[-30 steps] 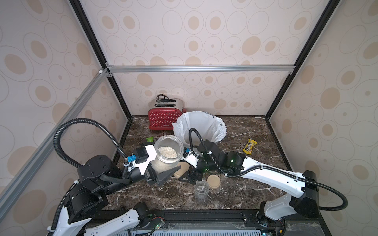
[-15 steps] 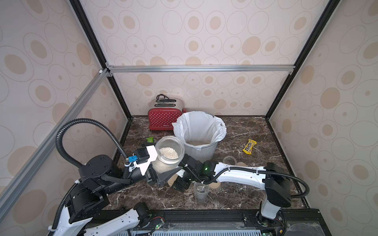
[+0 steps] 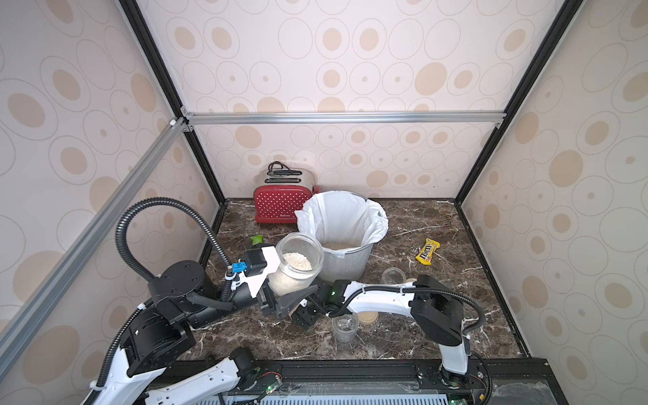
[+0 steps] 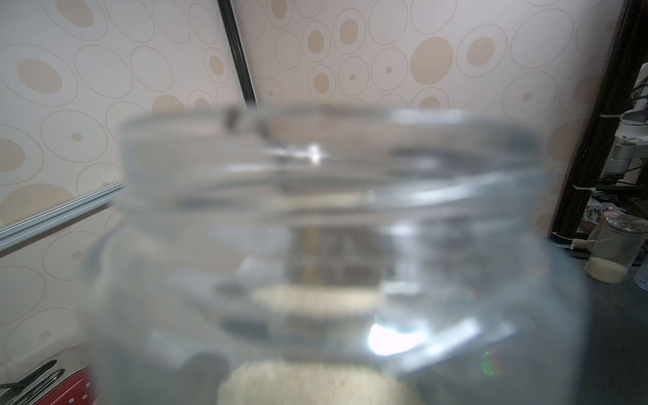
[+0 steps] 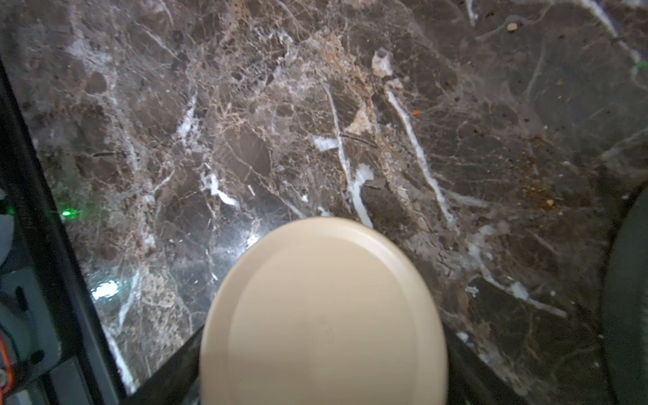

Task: Empty moldy rice from jars
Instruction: Place the lid at the center of the board.

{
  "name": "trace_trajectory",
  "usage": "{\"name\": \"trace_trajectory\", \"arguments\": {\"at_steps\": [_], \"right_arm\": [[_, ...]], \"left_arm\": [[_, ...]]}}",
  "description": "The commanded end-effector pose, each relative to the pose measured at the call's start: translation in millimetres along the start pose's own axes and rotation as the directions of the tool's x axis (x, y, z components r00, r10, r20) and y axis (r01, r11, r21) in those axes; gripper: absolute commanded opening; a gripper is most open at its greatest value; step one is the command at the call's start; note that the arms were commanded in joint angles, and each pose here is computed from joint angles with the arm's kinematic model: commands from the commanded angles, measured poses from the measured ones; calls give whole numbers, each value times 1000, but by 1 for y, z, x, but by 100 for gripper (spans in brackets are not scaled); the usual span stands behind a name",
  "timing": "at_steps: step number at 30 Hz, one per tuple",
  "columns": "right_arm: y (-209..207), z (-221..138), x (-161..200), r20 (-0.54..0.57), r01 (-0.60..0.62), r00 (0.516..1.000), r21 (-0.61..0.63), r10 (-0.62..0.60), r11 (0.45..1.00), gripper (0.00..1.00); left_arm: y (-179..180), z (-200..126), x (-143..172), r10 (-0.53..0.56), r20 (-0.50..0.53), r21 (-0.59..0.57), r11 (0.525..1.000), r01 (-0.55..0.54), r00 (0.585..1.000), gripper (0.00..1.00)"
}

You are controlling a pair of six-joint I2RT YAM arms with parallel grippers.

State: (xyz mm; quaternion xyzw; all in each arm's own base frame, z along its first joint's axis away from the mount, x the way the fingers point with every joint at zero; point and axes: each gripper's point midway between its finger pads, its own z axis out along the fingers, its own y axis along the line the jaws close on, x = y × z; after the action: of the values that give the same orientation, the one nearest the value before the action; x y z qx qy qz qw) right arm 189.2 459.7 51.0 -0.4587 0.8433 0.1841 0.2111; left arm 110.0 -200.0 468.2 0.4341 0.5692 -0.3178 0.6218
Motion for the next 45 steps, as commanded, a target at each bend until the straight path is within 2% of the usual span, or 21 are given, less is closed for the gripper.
{"name": "trace_trajectory", "arguments": {"at_steps": [1,13,21,29,45], "right_arm": [[-8,5,-4,2,-25,1000,60,25,998,66],[-15,24,12,-33,-76,996,65,78,995,69],[-17,25,13,-34,-96,995,64,98,993,84],[-19,23,15,-40,-98,994,71,101,993,91],[-17,11,6,-19,-97,995,54,98,994,94]], "left_arm": [[1,-7,-39,30,135,0,1000,-30,990,34],[0,-4,-37,16,144,5,1000,-17,989,34],[1,-5,-35,12,148,-3,1000,-11,989,35],[1,-4,-33,11,146,-2,1000,-11,989,36],[2,1,-32,8,137,0,1000,-8,991,35]]}}
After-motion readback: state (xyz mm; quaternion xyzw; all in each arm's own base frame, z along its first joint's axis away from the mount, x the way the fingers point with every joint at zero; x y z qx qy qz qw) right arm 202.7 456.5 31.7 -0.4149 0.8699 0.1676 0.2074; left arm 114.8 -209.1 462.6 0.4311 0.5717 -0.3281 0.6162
